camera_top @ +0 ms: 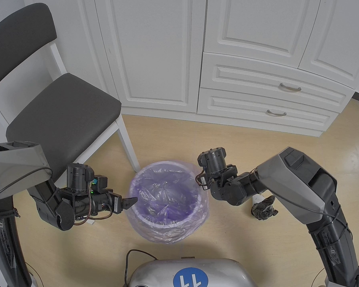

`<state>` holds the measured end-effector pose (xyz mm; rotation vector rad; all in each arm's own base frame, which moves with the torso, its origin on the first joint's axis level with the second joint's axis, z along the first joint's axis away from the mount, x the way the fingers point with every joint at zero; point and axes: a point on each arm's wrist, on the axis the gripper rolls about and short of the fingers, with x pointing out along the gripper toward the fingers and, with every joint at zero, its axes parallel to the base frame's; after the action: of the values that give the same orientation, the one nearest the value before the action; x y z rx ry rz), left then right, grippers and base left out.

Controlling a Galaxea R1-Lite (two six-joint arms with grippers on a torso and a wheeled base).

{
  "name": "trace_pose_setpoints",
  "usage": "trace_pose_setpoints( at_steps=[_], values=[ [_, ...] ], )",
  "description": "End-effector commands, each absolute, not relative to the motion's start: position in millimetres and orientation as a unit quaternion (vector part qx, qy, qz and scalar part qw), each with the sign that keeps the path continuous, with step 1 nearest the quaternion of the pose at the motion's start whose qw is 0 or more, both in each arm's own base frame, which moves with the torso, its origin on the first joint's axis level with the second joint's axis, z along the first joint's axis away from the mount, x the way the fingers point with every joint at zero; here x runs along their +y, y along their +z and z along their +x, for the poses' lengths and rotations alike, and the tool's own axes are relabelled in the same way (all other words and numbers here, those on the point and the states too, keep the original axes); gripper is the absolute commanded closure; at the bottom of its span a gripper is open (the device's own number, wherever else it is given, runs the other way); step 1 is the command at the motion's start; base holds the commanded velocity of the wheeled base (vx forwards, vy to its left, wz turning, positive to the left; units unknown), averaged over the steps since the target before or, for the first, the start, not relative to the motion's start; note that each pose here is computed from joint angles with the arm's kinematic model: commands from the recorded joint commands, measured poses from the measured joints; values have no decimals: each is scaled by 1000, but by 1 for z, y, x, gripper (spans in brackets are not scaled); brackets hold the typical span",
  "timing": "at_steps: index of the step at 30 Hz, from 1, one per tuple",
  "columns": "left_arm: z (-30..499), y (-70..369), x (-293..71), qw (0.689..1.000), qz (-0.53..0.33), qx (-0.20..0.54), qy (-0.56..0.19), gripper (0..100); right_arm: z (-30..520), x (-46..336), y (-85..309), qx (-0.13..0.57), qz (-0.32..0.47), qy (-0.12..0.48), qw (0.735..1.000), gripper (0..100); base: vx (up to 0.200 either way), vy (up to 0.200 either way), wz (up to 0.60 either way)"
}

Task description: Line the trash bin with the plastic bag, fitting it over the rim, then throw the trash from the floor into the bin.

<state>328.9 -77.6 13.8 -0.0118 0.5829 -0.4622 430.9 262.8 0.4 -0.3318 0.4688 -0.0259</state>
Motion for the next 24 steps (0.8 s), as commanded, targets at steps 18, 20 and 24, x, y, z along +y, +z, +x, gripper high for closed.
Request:
trace_pose_setpoints(
  at_steps=[18,20,24],
  values=[
    [327,18,-76,933,-6,280,-224,0,381,244,32,259,-165,-6,952,0,0,0,0],
    [324,15,-77,930,-5,288,-226,0,364,232,44,251,-158,-2,955,0,0,0,0],
    [315,7,-85,922,-1,307,-238,0,343,216,50,227,-140,-2,964,0,0,0,0]
  ],
)
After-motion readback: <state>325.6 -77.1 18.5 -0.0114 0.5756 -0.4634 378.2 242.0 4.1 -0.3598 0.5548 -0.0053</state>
